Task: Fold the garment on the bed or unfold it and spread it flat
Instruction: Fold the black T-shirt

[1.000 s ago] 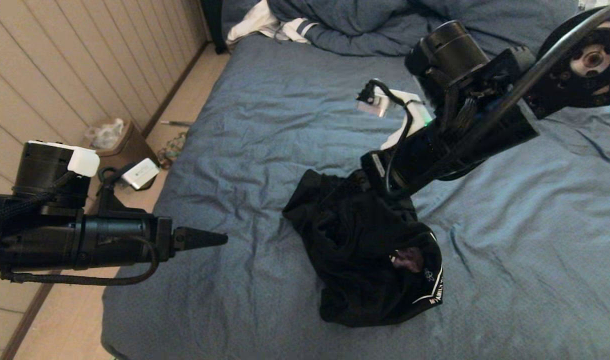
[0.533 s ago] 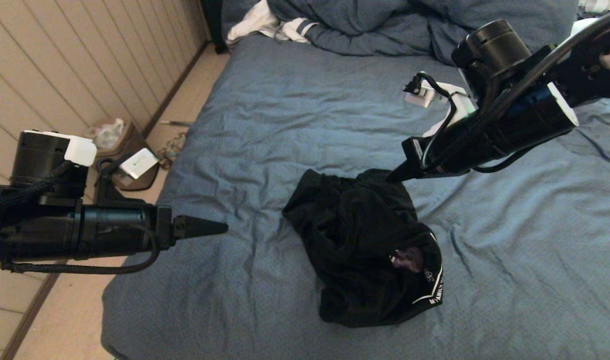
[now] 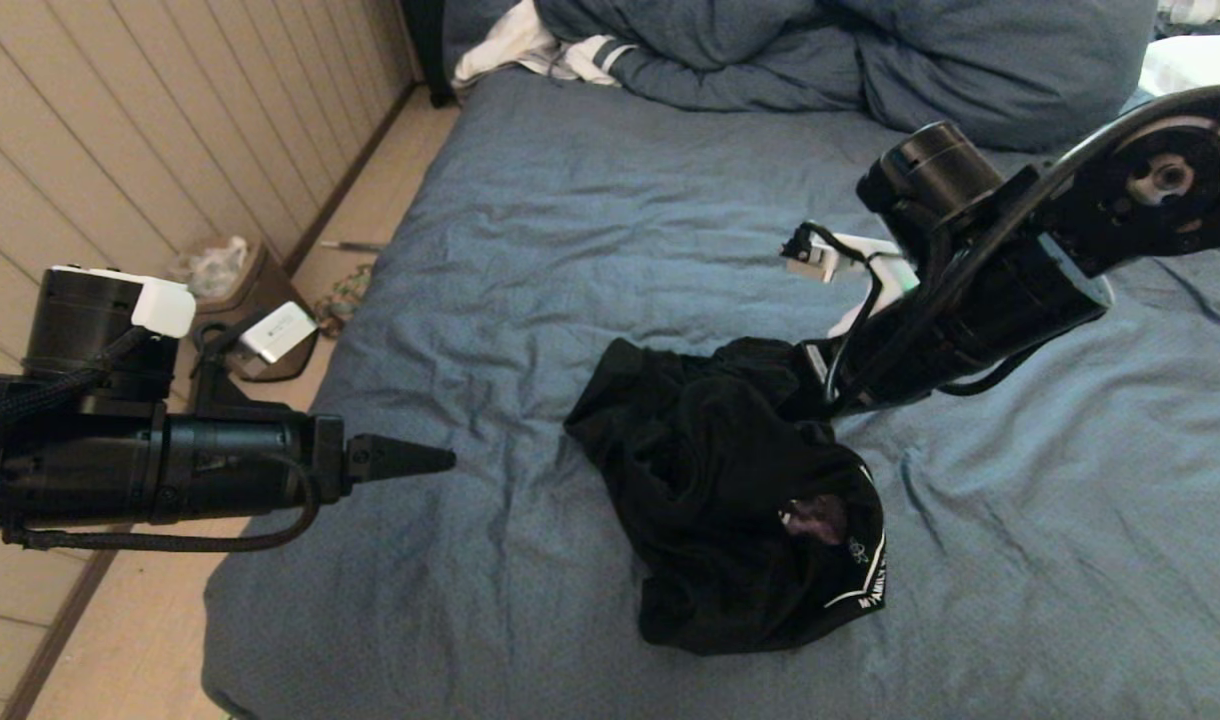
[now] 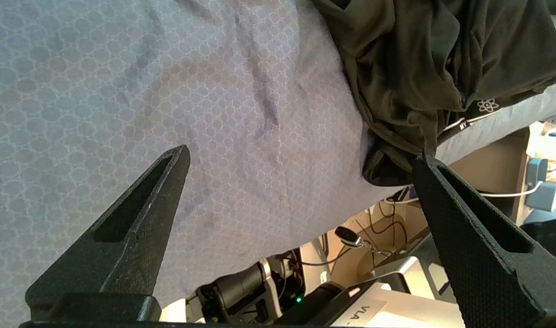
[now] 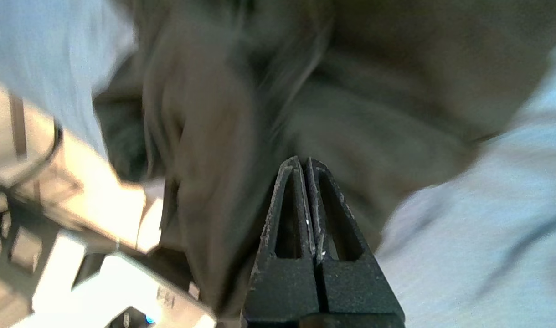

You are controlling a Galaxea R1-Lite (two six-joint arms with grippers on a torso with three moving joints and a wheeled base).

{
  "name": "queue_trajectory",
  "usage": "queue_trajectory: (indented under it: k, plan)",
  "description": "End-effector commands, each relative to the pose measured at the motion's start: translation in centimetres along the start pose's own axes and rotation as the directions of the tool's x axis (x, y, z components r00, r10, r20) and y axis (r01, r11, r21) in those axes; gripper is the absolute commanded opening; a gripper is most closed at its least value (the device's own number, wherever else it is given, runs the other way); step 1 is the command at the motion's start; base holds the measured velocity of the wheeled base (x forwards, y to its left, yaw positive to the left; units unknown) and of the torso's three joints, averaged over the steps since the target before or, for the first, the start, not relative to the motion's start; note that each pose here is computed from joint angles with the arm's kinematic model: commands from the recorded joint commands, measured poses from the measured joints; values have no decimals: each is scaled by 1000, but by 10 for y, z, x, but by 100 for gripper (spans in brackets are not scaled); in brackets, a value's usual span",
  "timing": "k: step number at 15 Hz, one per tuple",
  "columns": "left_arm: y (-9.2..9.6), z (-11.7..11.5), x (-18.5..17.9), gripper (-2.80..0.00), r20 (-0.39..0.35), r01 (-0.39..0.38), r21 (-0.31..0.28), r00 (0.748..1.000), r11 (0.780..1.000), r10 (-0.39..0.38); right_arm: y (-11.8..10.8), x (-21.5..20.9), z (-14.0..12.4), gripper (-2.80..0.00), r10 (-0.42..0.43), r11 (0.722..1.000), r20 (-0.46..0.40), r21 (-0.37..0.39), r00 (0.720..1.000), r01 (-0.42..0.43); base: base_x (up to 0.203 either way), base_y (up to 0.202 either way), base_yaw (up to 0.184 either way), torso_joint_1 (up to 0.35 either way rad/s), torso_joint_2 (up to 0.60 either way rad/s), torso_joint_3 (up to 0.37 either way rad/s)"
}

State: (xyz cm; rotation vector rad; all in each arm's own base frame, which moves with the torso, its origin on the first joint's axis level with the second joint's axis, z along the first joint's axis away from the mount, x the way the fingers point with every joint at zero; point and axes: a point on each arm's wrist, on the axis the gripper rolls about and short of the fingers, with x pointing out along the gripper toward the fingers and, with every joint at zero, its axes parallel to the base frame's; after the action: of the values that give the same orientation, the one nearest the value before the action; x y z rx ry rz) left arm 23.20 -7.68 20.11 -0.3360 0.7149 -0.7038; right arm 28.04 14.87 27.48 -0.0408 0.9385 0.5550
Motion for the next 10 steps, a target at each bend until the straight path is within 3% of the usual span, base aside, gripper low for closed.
queue_trajectory:
  k: [1,2,6,10]
  plan:
    - [0,0,0,0,0,1,-2,1000,1000,-1,17,8,-18,-280,31,999,-80,-36,996,-33,0,0,0,0,0,0]
    - [0,-1,0,-280,-2,-1,-3,1000,1000,1,23,11,-27,-280,40,998,-110,-50,993,-46,0,0,0,0,0,0]
    - [5,0,1,-280,-2,-12,-13,1000,1000,12,36,35,-66,-280,35,993,-196,-105,980,-57,0,0,0,0,0,0]
    - [6,0,4,-280,-9,-13,-17,1000,1000,13,35,55,-92,-280,17,992,-262,-117,965,-49,0,0,0,0,0,0]
